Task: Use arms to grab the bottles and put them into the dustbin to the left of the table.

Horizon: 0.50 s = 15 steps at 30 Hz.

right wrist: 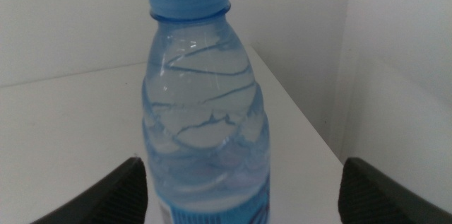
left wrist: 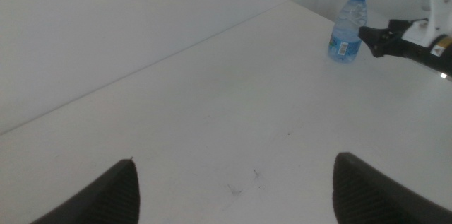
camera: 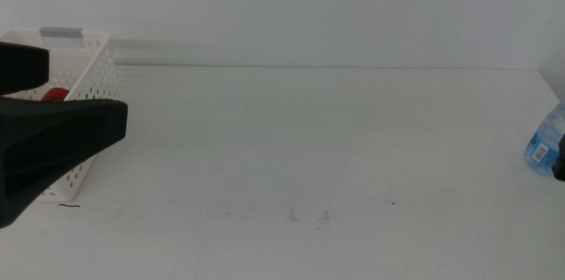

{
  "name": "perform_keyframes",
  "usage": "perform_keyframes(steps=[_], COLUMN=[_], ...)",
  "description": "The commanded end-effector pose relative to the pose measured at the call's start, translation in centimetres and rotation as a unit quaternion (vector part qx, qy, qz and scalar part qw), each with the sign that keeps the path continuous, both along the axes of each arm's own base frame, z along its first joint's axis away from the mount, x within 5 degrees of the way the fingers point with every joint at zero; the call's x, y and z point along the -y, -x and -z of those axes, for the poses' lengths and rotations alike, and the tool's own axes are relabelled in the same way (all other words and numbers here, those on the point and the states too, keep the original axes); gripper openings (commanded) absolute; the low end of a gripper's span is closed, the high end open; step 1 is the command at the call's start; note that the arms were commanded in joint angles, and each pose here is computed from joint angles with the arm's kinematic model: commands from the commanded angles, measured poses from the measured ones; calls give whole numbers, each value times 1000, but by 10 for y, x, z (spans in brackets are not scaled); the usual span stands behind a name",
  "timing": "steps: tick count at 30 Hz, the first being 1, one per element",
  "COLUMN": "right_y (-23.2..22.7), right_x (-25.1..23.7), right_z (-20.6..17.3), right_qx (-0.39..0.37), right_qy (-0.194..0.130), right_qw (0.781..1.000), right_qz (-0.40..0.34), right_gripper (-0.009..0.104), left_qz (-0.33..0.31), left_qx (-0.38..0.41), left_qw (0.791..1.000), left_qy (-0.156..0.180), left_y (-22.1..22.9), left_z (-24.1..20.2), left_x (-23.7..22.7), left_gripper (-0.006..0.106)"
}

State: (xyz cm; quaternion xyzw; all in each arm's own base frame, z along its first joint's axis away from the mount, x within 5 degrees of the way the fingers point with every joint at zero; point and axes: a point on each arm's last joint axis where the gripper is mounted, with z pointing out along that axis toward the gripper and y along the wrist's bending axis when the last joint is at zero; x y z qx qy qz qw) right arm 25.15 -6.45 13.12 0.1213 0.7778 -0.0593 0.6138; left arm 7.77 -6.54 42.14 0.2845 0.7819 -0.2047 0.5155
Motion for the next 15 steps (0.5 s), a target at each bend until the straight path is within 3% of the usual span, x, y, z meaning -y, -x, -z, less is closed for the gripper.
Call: perform_keyframes(steps=[1, 15], right_y=[-11, -65], right_x=[5, 7], right_z=[2, 24], right_qx=[7, -4], right_qy=[3, 4], right_qw=[1000, 1000], right_qz=[4, -27], right_gripper=[86, 86], left_qz=[1, 1], left_qx=[6, 6], left_qw=[1000, 1000], left_qy=[5, 5], left_y=[1, 1], left_z=[-1, -1], left_x=[0, 0], left_gripper=[94, 94])
